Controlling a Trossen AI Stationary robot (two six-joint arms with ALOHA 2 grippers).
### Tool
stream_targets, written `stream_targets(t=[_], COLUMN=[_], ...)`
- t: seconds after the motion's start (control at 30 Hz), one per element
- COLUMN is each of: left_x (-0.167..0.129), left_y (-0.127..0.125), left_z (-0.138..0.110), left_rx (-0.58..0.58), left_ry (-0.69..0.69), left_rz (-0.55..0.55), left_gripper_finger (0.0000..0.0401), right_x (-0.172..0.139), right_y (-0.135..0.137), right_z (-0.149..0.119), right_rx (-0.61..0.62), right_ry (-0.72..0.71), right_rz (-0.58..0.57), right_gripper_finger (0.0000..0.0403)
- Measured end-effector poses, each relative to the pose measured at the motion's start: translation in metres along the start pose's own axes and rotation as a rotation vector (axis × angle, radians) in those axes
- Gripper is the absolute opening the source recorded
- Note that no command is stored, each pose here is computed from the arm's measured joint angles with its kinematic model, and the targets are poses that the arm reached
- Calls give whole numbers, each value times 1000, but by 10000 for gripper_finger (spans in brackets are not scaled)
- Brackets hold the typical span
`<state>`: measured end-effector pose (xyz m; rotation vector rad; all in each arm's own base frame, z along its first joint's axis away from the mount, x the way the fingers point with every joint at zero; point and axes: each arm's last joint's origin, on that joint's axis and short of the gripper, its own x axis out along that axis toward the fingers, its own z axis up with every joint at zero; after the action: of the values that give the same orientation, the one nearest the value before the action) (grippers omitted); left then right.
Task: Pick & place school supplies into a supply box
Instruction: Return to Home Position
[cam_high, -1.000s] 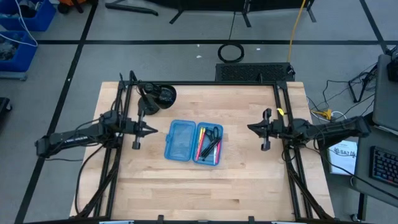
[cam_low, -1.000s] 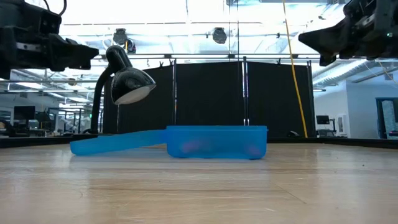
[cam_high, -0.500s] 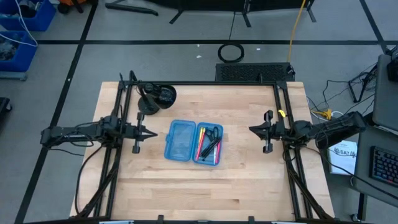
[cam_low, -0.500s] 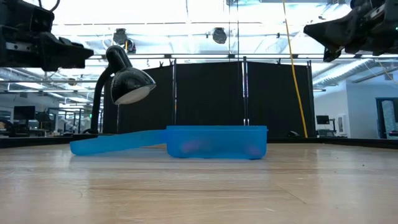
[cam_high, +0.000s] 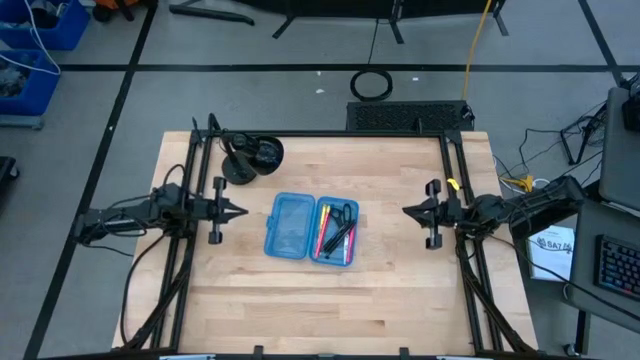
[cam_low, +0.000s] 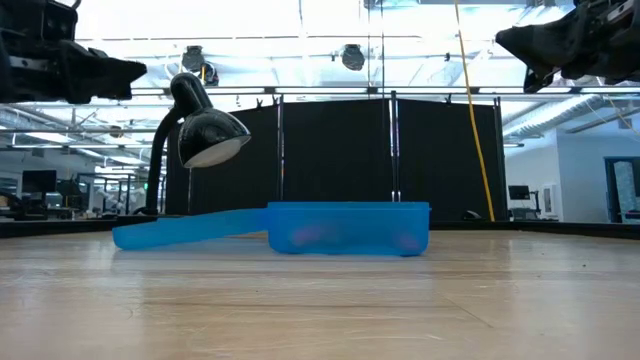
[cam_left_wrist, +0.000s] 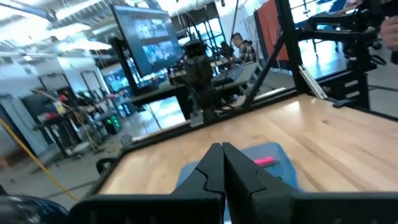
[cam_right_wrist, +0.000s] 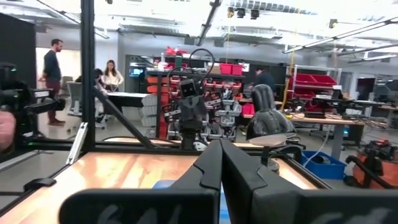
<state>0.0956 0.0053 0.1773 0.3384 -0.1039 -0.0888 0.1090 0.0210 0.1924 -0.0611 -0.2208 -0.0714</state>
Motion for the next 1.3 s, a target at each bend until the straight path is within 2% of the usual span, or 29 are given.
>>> stream_targets(t=[0.33,0.57,0.73,1.3], left_x=[0,1,1,1], left_y=[-2,-1,0,0], left_z=[-4,-6,-6,-6], left_rx=[-66,-136,-131,-131], left_ry=[35,66,67,67], left_rz=[-26,29,33,34], left_gripper_finger=[3,16,20,21], right_x=[-1,-1,-1,-1], right_y=[0,0,0,0], right_z=[0,-1,-4,-4], right_rx=[-12,-15,55,56], right_ry=[6,14,41,39], right_rz=[-7,-6,1,1], right_gripper_finger=[0,0,0,0])
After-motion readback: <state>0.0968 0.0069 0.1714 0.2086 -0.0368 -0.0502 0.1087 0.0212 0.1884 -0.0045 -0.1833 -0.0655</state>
